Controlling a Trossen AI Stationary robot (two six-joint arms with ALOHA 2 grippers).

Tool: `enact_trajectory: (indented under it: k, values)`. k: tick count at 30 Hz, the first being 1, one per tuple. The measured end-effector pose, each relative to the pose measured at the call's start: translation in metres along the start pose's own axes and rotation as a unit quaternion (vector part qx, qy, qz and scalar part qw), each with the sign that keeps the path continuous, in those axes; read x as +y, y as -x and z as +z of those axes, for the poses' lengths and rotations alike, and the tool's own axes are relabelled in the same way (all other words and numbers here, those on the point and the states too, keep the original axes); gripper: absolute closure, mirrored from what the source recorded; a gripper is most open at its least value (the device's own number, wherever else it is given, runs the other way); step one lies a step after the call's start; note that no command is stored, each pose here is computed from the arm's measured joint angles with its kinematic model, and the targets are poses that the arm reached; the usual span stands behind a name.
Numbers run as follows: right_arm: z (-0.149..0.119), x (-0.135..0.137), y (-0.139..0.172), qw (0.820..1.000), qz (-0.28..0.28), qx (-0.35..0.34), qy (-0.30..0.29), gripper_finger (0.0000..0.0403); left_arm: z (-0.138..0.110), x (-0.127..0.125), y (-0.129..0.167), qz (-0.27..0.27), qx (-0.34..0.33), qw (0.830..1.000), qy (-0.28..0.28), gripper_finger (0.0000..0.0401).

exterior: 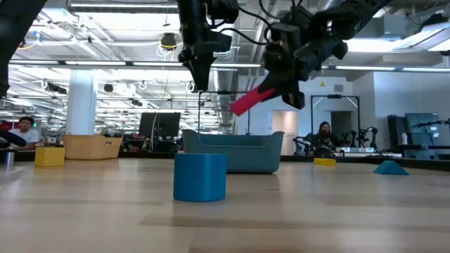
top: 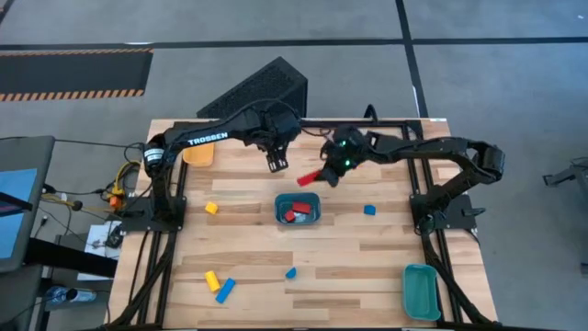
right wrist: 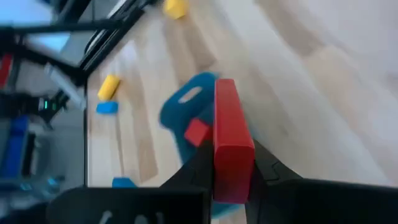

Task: Sort & place blocks by color
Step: Put the red block into the blue bin, then put the top right blue block into the yellow bin

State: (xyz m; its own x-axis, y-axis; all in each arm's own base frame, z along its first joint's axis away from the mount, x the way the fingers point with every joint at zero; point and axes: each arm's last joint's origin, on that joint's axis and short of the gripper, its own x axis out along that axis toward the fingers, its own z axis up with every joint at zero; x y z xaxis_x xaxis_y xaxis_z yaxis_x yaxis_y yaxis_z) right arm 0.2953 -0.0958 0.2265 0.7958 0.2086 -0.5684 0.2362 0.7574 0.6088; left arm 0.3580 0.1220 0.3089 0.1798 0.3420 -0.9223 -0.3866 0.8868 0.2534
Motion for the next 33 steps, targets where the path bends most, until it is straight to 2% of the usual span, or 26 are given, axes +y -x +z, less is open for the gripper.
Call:
enact_trajectory:
  k: [2, 6, 10, 16, 23, 28, 33]
  values:
    - [-0.005, 0.010, -0.010, 1.000, 0.005, 0.004, 0.029, 0.0355, -0.001, -0.009, 0.003, 0.001, 0.003, 1.000, 0.028, 0.0185]
    - [-0.020, 0.021, -0.035, 0.998, 0.001, 0.028, 0.052, 0.0354, -0.007, -0.030, 0.010, 0.038, 0.008, 0.995, 0.087, 0.0185]
    - [-0.038, 0.027, -0.062, 0.996, -0.038, 0.048, 0.058, 0.0351, -0.019, -0.054, 0.019, 0.065, 0.030, 0.993, 0.096, 0.0186]
    - [-0.057, 0.030, -0.085, 0.995, -0.079, 0.059, 0.033, 0.0321, -0.039, -0.090, 0.034, 0.065, 0.067, 0.990, 0.104, 0.0199]
    - [-0.062, 0.040, -0.084, 0.994, -0.088, 0.053, 0.048, 0.0254, -0.050, -0.120, 0.046, 0.051, 0.057, 0.992, 0.100, 0.0204]
    - [-0.054, 0.050, -0.069, 0.995, -0.078, 0.028, 0.055, 0.0221, -0.053, -0.122, 0.047, 0.048, 0.068, 0.994, 0.074, 0.0204]
    - [-0.048, 0.061, -0.035, 0.992, -0.110, 0.005, 0.056, 0.0217, -0.054, -0.120, 0.047, 0.055, 0.073, 0.996, 0.022, 0.0204]
